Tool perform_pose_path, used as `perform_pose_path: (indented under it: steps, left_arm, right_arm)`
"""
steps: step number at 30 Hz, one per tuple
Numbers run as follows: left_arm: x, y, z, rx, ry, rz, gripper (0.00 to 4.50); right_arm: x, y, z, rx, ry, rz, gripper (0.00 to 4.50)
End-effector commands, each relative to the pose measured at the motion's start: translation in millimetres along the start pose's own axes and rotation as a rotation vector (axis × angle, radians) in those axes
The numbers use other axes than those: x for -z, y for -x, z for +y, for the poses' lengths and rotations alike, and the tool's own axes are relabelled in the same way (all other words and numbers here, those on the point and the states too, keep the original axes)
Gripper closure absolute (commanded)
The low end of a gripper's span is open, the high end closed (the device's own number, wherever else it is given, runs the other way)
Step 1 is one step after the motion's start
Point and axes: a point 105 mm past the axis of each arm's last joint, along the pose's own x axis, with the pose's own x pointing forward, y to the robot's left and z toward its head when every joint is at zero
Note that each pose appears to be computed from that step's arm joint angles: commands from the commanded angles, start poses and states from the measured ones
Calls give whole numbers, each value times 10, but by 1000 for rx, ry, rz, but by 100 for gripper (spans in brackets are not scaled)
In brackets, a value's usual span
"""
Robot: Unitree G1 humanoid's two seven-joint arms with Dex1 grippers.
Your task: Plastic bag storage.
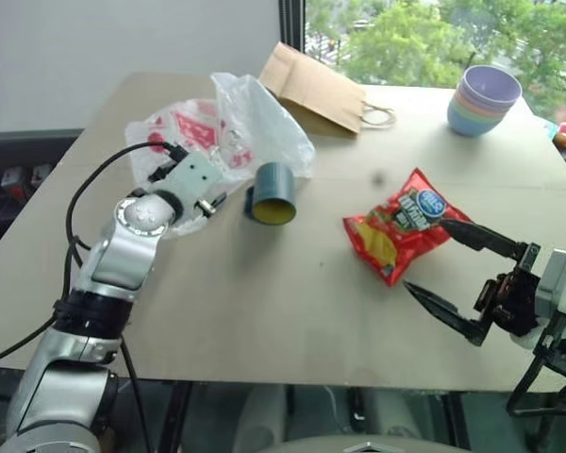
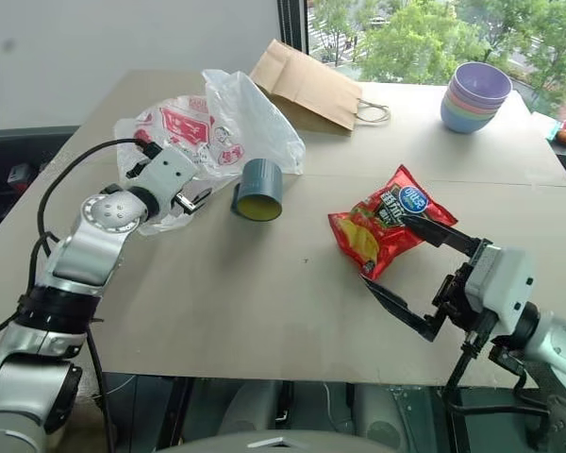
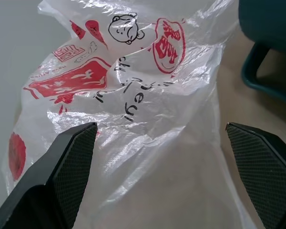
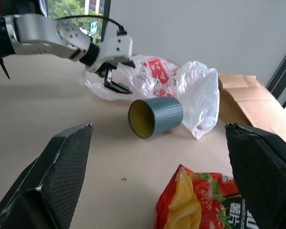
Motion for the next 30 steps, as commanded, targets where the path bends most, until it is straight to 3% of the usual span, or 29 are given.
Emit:
perform_pose_path:
  steps: [1, 6, 11, 13, 14, 15, 16, 19, 27, 30]
  left_arm:
    - [-92, -56, 212, -87, -178, -13, 3]
    - [-91, -212, 304, -94, -357, -2, 3]
    - [-124, -272, 371, -95, -321, -38, 214]
    - [-167, -261, 396, -94, -209, -61, 285]
    - [-189, -252, 413, -96, -161, -72, 285]
    - [-220, -240, 431, -98, -119, -86, 327]
    - [-249, -220, 461, -95, -32, -95, 334]
    - [-337, -156, 501, -49, 187, -109, 439]
    - [-578, 14, 741, -28, 398, -137, 439]
    - [-590, 55, 744, -28, 412, -129, 439]
  right_arm:
    - [-140, -52, 84, -30, 36, -66, 0]
    - [-86, -82, 128, -32, 27, -71, 0]
    - [-28, -142, 134, -25, 24, -71, 0]
    - [-40, -177, 139, -33, 13, -89, 0]
    - [-45, -192, 140, -38, 8, -97, 0]
    - [-45, -207, 142, -46, 6, -102, 0]
    - [-45, -250, 154, -69, -6, -114, 0]
    - [97, -473, 92, -101, 35, -59, 0]
    - [764, -1206, -244, -10, 245, 254, 0]
    - [773, -1540, -146, -71, 226, 238, 0]
